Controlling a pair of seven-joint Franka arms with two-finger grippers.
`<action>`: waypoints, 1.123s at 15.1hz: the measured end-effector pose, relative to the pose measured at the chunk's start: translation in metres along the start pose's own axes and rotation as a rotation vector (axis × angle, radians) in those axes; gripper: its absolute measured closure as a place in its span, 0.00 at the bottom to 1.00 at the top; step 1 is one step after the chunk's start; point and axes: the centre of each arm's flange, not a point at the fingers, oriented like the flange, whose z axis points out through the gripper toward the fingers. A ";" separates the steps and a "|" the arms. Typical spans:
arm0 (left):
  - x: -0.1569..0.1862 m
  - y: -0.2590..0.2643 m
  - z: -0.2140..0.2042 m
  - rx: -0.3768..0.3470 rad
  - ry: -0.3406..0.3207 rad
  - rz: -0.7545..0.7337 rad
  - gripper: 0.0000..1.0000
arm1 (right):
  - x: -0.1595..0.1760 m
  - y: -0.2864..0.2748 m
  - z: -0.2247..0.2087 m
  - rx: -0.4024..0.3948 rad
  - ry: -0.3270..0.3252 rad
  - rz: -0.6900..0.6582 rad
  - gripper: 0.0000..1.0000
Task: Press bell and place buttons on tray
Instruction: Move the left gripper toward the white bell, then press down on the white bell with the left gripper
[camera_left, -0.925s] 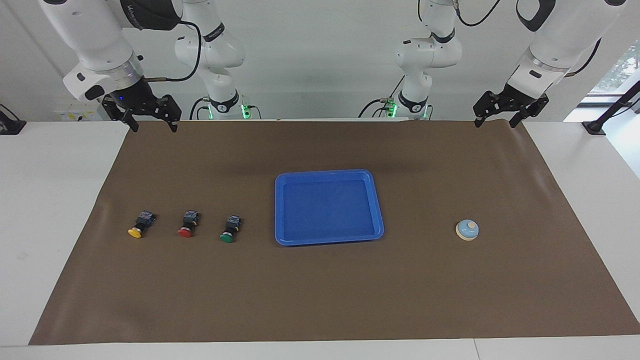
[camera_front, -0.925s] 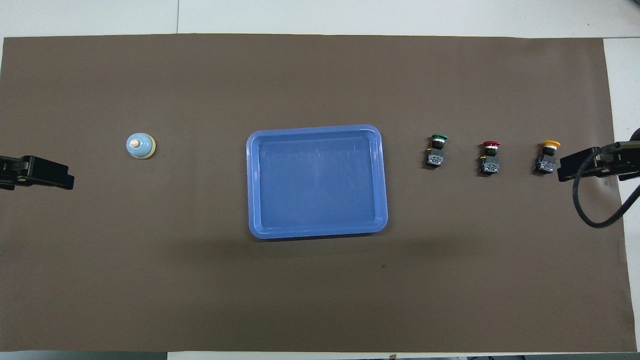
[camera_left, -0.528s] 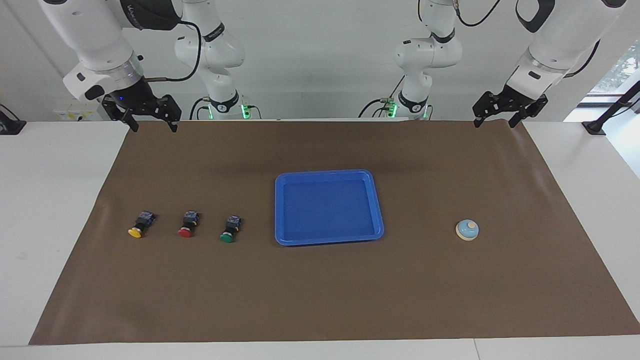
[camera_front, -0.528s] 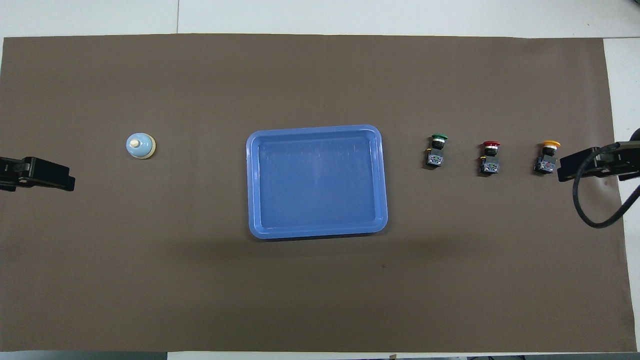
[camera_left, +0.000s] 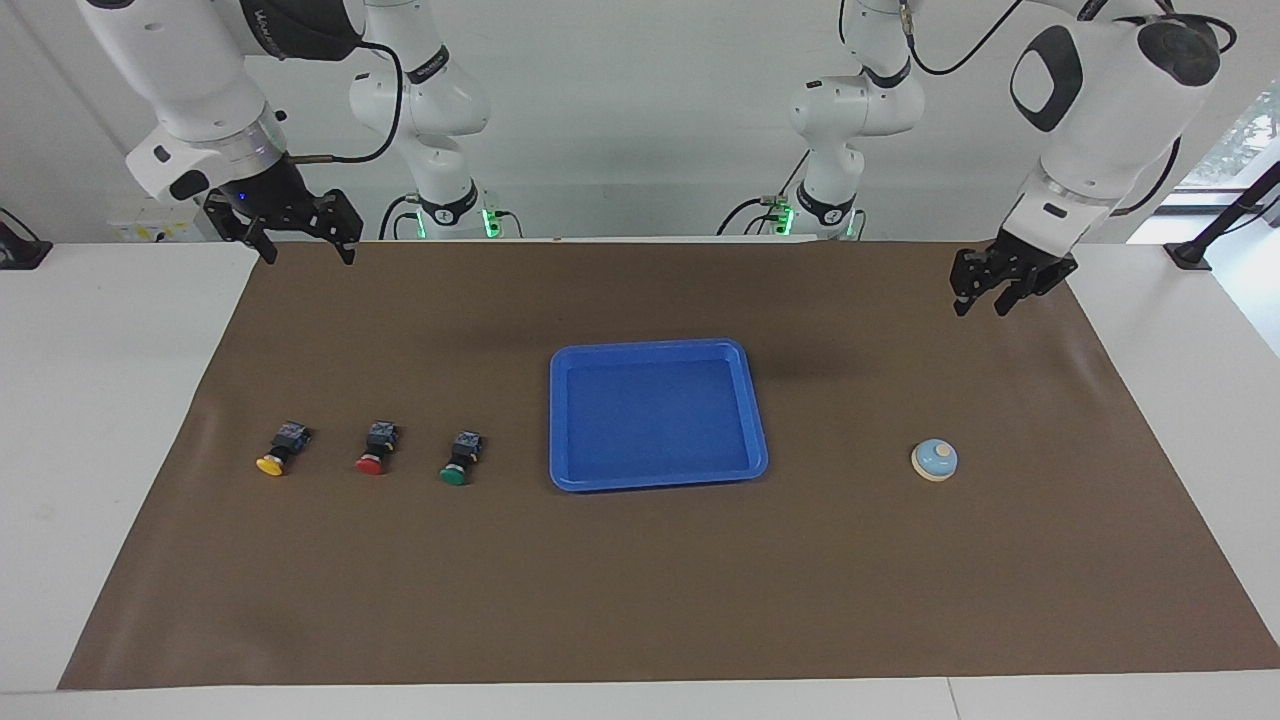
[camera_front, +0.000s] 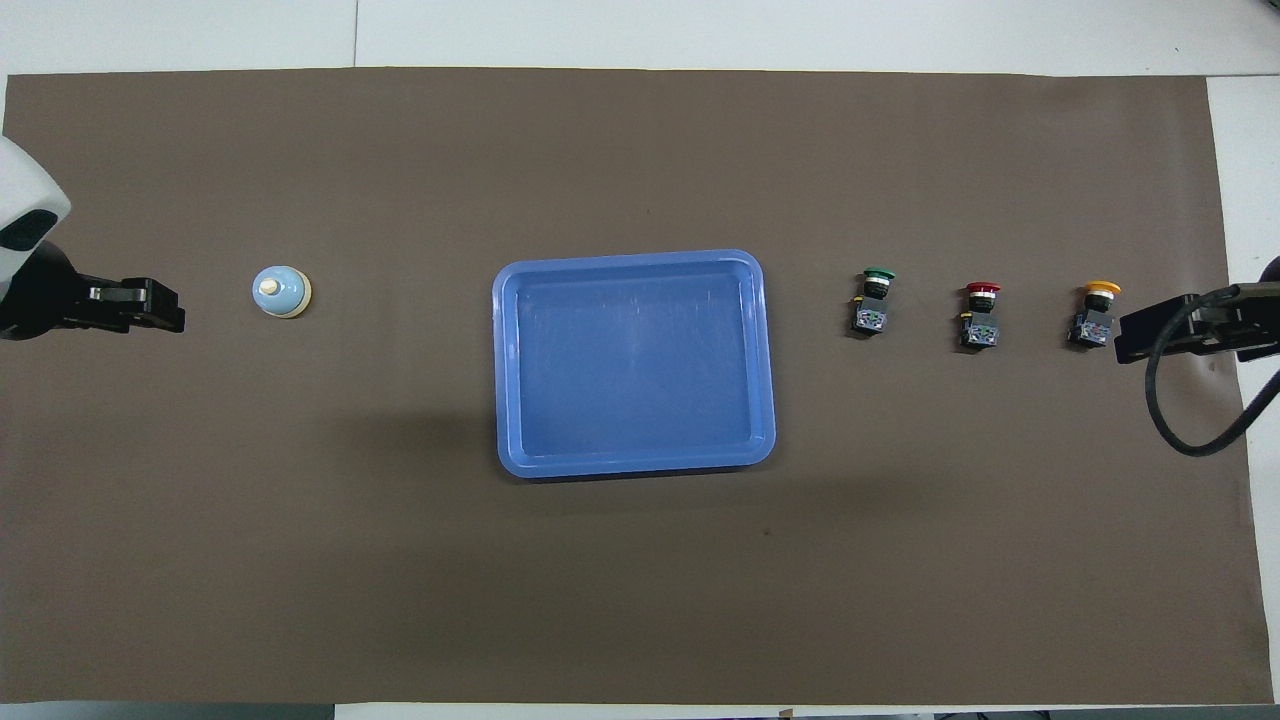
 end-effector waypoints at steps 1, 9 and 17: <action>0.011 -0.005 0.018 0.000 0.006 -0.007 0.70 | 0.000 0.000 0.000 0.000 0.000 0.000 0.00; 0.073 -0.033 0.169 0.004 0.024 -0.045 0.99 | 0.000 0.000 0.000 0.000 0.000 0.000 0.00; 0.072 -0.027 0.178 0.003 0.024 -0.036 0.99 | 0.000 0.000 0.000 0.000 0.000 0.000 0.00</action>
